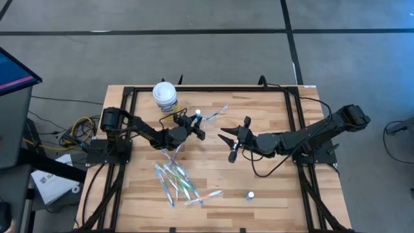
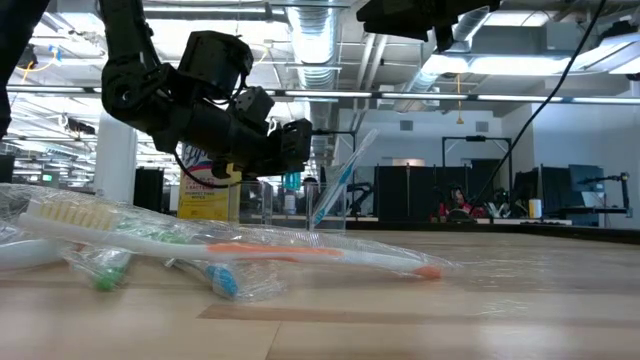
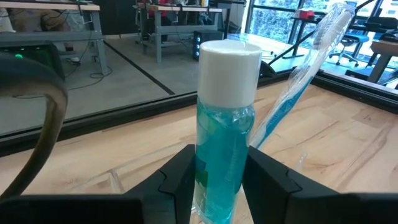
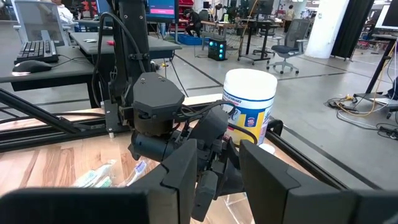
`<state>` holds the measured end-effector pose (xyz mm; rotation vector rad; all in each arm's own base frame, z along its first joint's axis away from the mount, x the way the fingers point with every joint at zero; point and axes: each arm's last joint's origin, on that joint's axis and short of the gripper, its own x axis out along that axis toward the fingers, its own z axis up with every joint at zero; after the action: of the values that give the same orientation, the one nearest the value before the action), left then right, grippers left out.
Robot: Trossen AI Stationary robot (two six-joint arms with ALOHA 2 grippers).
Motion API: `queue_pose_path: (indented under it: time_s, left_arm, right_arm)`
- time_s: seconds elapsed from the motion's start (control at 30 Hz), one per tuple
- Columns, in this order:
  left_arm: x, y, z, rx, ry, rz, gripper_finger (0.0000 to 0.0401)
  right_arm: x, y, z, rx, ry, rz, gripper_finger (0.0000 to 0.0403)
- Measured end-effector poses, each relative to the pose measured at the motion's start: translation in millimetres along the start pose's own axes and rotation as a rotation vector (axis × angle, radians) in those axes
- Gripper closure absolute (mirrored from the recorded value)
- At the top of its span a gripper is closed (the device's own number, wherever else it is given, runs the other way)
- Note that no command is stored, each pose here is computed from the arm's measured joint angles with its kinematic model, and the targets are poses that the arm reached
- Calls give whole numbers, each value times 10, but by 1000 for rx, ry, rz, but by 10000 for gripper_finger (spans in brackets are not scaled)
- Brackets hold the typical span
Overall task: Pick & Place toothbrushing station
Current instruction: Put the blue mouthwash into the transparent organizer
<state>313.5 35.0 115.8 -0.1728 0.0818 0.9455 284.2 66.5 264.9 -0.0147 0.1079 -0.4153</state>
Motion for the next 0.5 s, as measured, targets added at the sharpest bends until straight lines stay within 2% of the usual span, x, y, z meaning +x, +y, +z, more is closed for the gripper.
queue_pose_path:
  time_s: [0.5]
  left_arm:
    - [0,-1,-1,2,3,-5,287]
  right_arm:
    - [1,0,-1,-1,0,0,292]
